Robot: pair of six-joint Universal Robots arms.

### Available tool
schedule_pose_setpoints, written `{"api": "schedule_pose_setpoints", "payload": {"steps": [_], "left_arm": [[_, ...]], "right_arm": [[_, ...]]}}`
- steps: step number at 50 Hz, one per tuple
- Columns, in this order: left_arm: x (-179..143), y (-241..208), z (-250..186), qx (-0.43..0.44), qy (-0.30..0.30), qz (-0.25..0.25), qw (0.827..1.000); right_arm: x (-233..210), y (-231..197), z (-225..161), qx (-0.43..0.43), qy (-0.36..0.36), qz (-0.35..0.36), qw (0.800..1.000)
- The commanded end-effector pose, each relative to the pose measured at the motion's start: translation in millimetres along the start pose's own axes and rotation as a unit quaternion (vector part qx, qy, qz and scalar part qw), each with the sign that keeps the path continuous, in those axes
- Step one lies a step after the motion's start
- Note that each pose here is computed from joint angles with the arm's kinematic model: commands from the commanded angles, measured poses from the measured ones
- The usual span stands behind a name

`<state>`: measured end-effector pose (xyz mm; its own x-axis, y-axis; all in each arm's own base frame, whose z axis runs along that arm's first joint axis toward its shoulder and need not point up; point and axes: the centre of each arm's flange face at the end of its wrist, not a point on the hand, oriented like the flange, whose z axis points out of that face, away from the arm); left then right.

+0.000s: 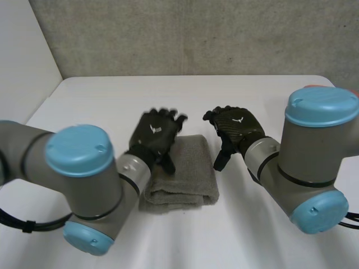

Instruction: Fold the laundry.

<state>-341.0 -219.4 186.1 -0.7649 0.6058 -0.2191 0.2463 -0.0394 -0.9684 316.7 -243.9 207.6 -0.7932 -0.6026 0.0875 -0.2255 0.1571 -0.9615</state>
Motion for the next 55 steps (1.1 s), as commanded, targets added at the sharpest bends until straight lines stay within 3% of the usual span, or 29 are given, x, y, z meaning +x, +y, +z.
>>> {"api": "schedule_pose_setpoints", "payload": {"steps": [1, 14, 22, 25, 29, 37, 47, 55], "left_arm": [[-4, 36, -2, -0.104, -0.033, 0.015, 0.994], [-20, 51, -5, -0.14, -0.065, 0.019, 0.988], [-17, 60, -10, -0.159, -0.047, 0.099, 0.981], [-18, 55, -10, -0.151, -0.047, 0.104, 0.982], [-26, 34, -6, -0.118, -0.048, 0.097, 0.987], [-37, -39, -2, 0.003, 0.009, 0.08, 0.997], [-55, -88, -6, 0.025, 0.102, 0.007, 0.994], [-62, -112, -4, 0.046, 0.142, -0.024, 0.989]], "right_arm": [[-6, 16, 21, -0.024, -0.014, -0.003, 1.0], [-41, 59, 42, -0.099, -0.06, -0.027, 0.993], [-41, 67, 47, -0.102, -0.06, -0.07, 0.99], [-38, 64, 46, -0.098, -0.052, -0.09, 0.99], [-33, 47, 40, -0.078, -0.028, -0.104, 0.991], [-39, 5, 9, 0.023, -0.012, -0.13, 0.991], [-77, 43, -26, 0.02, -0.05, -0.148, 0.987], [-97, 72, -23, 0.016, -0.073, -0.149, 0.986]]}}
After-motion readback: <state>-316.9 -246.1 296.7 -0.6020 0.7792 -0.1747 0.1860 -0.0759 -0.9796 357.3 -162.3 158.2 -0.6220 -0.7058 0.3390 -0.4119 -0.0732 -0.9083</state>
